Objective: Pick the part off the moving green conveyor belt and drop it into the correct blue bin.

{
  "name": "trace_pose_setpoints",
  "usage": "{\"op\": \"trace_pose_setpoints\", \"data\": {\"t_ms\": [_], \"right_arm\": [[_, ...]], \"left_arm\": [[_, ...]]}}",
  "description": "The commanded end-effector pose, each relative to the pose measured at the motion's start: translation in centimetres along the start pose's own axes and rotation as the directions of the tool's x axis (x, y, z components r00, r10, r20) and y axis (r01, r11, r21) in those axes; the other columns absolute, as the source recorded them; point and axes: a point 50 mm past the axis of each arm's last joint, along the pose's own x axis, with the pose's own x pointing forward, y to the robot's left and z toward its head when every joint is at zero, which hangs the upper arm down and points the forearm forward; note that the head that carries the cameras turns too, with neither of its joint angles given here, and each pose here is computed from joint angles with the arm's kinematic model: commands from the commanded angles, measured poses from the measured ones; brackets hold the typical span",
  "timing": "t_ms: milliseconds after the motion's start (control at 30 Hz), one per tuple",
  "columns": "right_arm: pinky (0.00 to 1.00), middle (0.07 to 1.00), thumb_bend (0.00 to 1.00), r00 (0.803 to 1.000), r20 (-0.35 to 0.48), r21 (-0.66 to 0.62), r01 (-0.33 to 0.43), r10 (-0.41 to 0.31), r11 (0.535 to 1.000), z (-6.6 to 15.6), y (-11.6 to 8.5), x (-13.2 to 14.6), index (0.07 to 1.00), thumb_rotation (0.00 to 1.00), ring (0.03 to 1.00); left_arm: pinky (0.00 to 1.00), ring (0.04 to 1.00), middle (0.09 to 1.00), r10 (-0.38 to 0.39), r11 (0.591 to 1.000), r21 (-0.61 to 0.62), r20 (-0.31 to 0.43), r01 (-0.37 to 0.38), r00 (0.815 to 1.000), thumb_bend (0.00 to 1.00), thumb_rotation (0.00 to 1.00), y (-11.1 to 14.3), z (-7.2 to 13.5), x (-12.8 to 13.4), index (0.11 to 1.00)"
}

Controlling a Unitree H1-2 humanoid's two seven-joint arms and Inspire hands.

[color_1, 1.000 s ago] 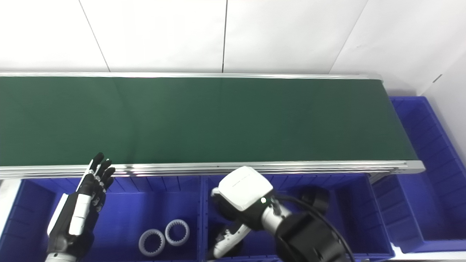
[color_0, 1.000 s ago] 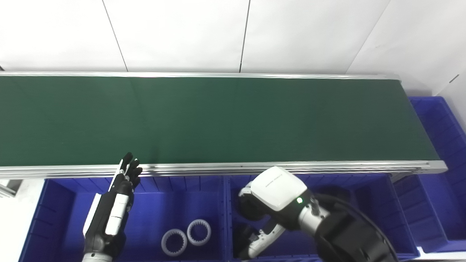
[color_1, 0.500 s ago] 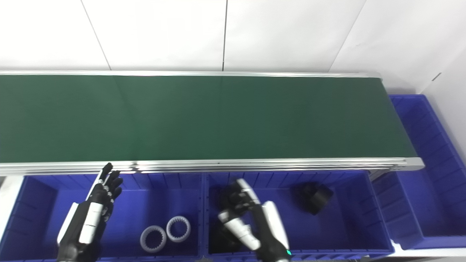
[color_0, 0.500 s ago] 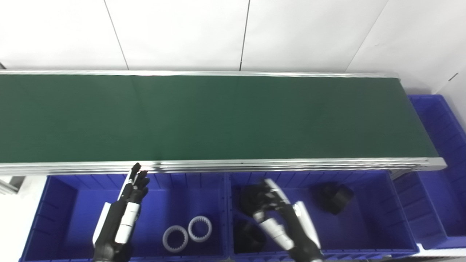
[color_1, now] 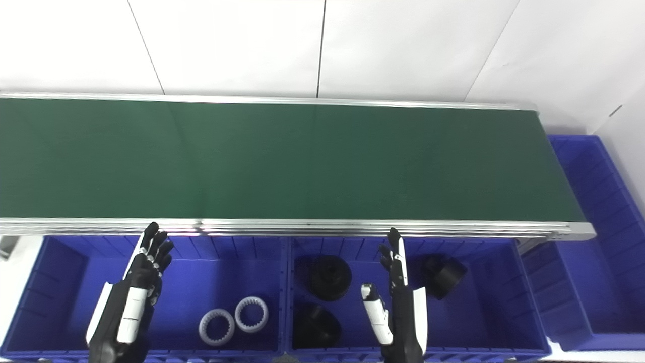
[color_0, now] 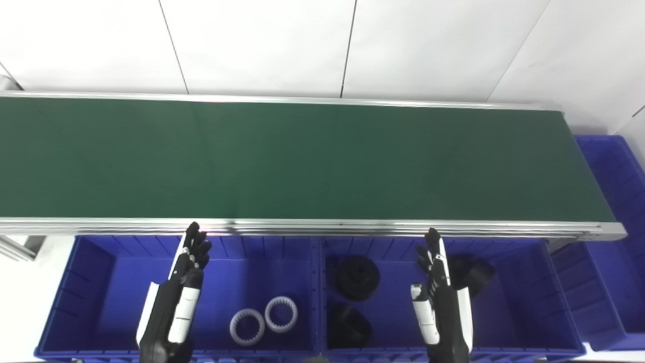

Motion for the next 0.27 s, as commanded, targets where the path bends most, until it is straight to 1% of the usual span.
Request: {"op": "trace_pose_setpoints", "data": {"t_ms": [0,100,233], "right_arm": [[0.93,0.985,0.68,0.996,0.083,0.002,0.016,-0.016,1.000,0.77,0.04,0.13,1.000,1.00,0.950],[0.96,0.997,0.64,0.995,0.102,-0.022,0.007,-0.005,1.000,0.80,0.08,0.18,1.000,1.00,0.966],[0.97,1.000,0.63,0.994,0.113,-0.029,0.007,-0.003,1.000,0.77,0.12,0.15,1.000,1.00,0.970]], "left_arm": [[1.00,0.981,0.991,0.007,1.000,-0.001,0.079,-0.007,0.997,0.60,0.90,-0.22,1.19,-0.05,1.000],[1.00,0.984,0.993,0.015,1.000,0.006,0.083,-0.016,0.996,0.60,0.91,-0.22,1.21,-0.07,1.000],[1.00,0.986,0.993,0.018,1.000,0.007,0.084,-0.019,0.996,0.59,0.92,-0.22,1.21,-0.07,1.000]]}}
